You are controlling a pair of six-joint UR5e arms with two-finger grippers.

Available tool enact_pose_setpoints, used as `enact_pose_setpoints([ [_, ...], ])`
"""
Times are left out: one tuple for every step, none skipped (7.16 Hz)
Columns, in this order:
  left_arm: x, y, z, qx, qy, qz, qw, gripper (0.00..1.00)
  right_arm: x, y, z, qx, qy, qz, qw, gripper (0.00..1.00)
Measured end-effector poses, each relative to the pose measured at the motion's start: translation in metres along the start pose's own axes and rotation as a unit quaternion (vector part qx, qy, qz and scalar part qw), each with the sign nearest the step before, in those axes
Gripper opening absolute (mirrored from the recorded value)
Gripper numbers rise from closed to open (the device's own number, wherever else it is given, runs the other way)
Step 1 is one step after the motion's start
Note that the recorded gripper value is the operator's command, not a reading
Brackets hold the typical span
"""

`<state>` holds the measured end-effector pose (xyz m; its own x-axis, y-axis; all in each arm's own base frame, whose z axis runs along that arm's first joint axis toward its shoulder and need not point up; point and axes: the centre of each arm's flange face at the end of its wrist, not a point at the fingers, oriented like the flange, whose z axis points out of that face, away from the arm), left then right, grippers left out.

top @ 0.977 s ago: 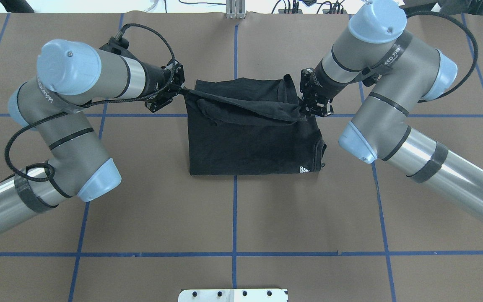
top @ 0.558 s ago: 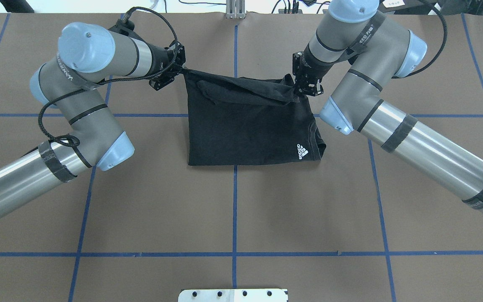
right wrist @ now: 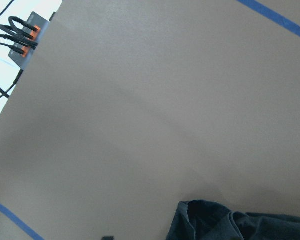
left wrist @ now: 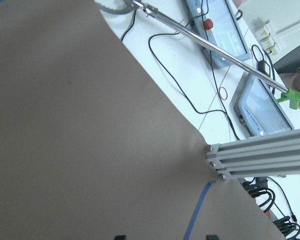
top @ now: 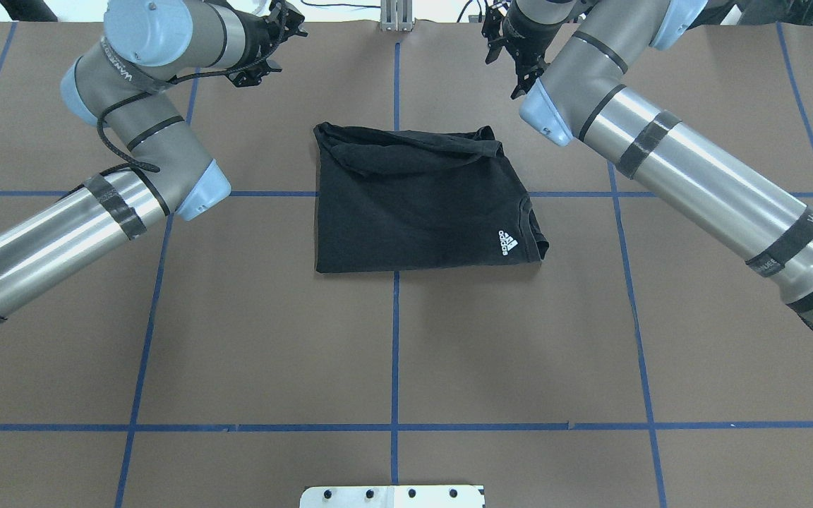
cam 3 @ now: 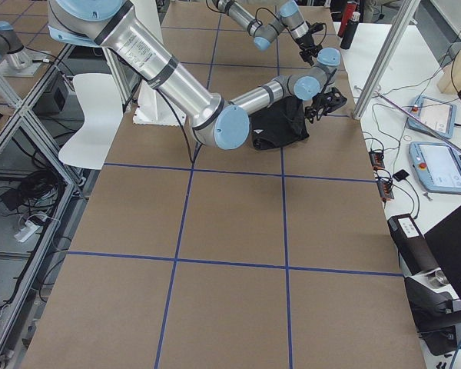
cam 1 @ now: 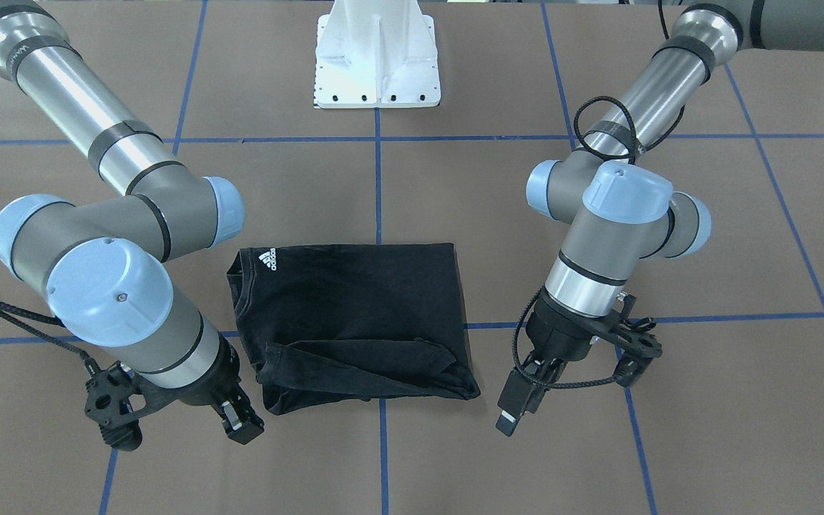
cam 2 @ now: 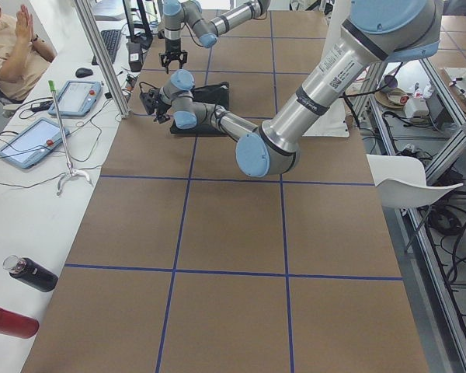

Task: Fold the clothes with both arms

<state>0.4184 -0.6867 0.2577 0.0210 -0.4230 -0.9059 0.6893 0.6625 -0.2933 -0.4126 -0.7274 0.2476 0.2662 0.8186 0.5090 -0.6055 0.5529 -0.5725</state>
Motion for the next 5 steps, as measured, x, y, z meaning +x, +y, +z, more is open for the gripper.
enact_pose_setpoints([
  [0.002, -0.005, -0.006, -0.01, 0.001, 0.003, 0.9999, 0.99, -0.002, -0.001, -0.004, 0.0, -0.003, -0.009, 1.0, 1.0],
  [0.0, -0.008, -0.016, -0.028, 0.001, 0.006, 0.9996, 0.99, 0.002, 0.002, -0.006, -0.001, -0.007, -0.017, 0.9998, 1.0],
  [-0.014, -0.009, -0.033, -0.045, 0.003, 0.024, 0.9987, 0.99, 0.015, 0.005, -0.009, -0.002, -0.015, -0.035, 0.9993, 1.0],
  [-0.035, -0.012, -0.054, -0.056, 0.006, 0.074, 0.9957, 0.99, 0.034, -0.005, -0.015, 0.001, -0.022, -0.067, 0.9975, 1.0],
  [-0.065, -0.019, -0.079, -0.067, 0.007, 0.153, 0.986, 0.99, 0.061, -0.033, -0.022, 0.007, -0.024, -0.118, 0.9927, 1.0],
])
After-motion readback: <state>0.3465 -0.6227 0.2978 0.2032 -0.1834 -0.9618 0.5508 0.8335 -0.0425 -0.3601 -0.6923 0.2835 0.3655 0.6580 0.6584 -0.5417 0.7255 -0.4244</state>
